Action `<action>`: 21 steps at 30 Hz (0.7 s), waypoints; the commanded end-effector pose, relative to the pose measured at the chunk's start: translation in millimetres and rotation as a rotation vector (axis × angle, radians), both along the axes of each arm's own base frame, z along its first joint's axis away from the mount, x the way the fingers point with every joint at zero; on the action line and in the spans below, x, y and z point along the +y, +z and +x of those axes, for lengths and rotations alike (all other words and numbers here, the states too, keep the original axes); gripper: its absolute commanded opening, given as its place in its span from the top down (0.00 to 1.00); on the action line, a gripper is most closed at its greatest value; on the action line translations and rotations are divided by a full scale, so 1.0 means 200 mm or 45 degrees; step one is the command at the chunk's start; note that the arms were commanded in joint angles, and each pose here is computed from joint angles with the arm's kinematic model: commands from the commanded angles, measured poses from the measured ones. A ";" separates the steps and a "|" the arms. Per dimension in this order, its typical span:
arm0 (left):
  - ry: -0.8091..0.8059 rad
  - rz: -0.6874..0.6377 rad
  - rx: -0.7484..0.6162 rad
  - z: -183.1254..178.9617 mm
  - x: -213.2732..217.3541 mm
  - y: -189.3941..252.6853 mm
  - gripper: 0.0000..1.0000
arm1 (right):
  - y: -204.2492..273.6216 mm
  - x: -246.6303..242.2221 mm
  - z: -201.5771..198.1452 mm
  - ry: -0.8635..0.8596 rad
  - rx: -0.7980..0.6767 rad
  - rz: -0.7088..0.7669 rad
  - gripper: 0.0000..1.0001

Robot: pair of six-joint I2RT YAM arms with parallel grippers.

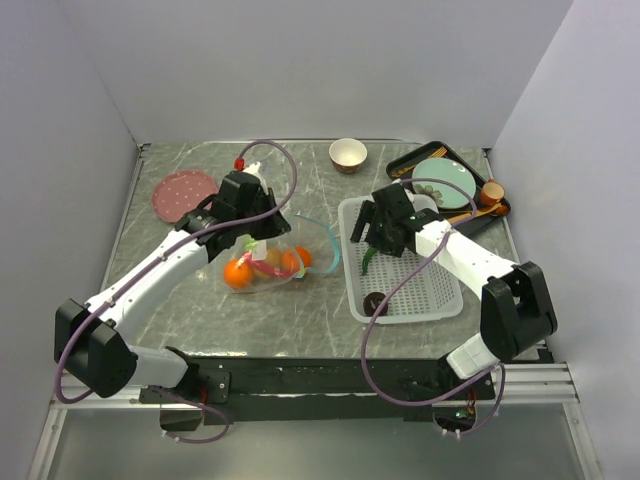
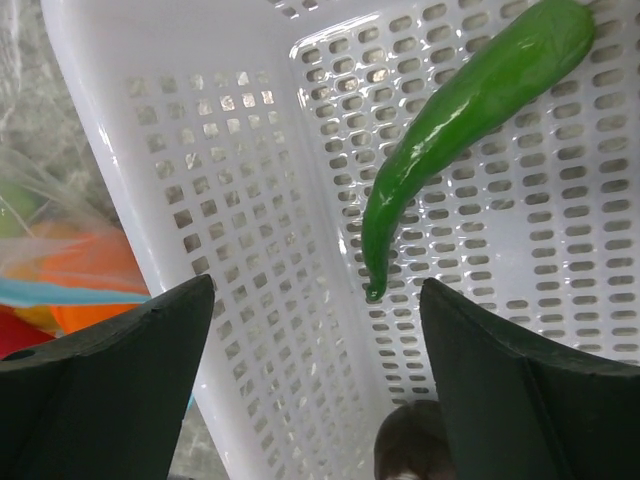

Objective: Place the food in the zip-top bag and seal the zipper
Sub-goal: Pick up the fake vegetable from the bin.

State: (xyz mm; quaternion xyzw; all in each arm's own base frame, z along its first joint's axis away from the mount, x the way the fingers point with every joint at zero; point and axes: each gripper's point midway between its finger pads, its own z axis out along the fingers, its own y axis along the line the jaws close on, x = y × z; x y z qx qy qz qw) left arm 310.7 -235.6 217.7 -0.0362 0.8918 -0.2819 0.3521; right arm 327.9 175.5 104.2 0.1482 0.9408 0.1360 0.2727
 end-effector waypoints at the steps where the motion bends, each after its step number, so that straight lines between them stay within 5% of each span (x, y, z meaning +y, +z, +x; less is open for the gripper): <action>1: -0.020 -0.017 -0.085 0.05 0.00 0.13 0.99 | -0.01 0.02 0.04 -0.032 -0.017 0.037 0.15; 13: 0.010 -0.021 -0.065 0.06 0.07 0.08 0.99 | -0.16 -0.01 0.09 -0.081 0.077 -0.068 0.27; 15: 0.018 -0.018 -0.071 0.07 0.08 0.09 0.99 | -0.17 -0.02 0.08 -0.089 0.090 -0.092 0.39; 21: 0.030 -0.031 -0.074 0.08 0.10 0.09 0.99 | -0.22 -0.04 0.05 -0.091 0.110 -0.127 0.46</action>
